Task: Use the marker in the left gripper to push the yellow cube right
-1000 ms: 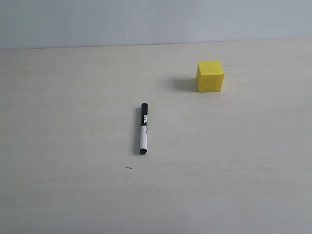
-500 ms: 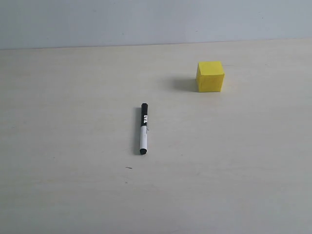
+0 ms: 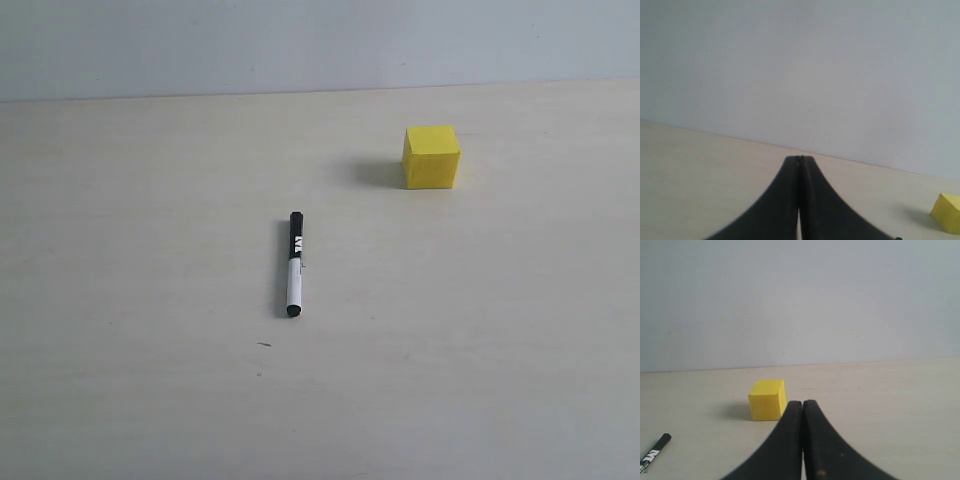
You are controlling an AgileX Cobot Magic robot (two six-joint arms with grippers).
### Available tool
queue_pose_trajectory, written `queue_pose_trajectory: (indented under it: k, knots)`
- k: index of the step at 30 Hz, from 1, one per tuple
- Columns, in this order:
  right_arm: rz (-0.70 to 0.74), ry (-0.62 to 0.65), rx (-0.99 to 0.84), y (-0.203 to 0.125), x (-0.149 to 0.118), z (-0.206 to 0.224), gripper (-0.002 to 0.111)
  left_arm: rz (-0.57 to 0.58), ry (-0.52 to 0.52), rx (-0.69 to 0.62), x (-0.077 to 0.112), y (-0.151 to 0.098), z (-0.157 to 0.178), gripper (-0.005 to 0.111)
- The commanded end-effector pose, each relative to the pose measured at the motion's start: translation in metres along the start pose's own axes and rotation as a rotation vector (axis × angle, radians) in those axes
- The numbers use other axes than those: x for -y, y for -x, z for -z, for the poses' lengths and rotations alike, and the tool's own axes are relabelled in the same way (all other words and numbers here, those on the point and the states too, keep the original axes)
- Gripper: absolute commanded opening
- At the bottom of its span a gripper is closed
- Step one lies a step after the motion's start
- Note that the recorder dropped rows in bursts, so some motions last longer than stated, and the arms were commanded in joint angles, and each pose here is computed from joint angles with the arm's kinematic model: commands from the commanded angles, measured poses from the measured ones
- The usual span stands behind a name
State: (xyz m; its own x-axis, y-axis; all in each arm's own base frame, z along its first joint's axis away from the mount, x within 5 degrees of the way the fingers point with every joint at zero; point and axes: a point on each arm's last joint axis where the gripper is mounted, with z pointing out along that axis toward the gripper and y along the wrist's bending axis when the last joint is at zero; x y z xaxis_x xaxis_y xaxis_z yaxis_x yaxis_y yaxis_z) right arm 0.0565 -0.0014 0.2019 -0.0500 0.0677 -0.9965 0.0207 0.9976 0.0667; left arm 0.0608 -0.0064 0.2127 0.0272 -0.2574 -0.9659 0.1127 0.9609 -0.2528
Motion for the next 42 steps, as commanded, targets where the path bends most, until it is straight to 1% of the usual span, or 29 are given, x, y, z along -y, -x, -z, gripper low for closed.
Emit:
queue_pose_trajectory:
  k: [1,4,8,42]
  knots:
    - [0.002,-0.001,0.005,-0.0008,0.0001,0.0001,0.0,-0.043,0.038,-0.037,-0.0039,-0.0053,0.0048,0.0]
    - [0.002,-0.001,0.005,-0.0008,0.0001,0.0001,0.0,-0.082,0.042,-0.082,-0.0045,-0.0094,0.0053,0.0]
    - [0.002,-0.001,0.005,-0.0008,0.0001,0.0001,0.0,-0.12,0.044,-0.086,-0.0047,-0.0098,0.0053,0.0]
    - [0.002,-0.001,0.005,-0.0008,0.0001,0.0001,0.0,-0.126,0.054,-0.094,-0.0054,-0.0105,0.0054,0.0]
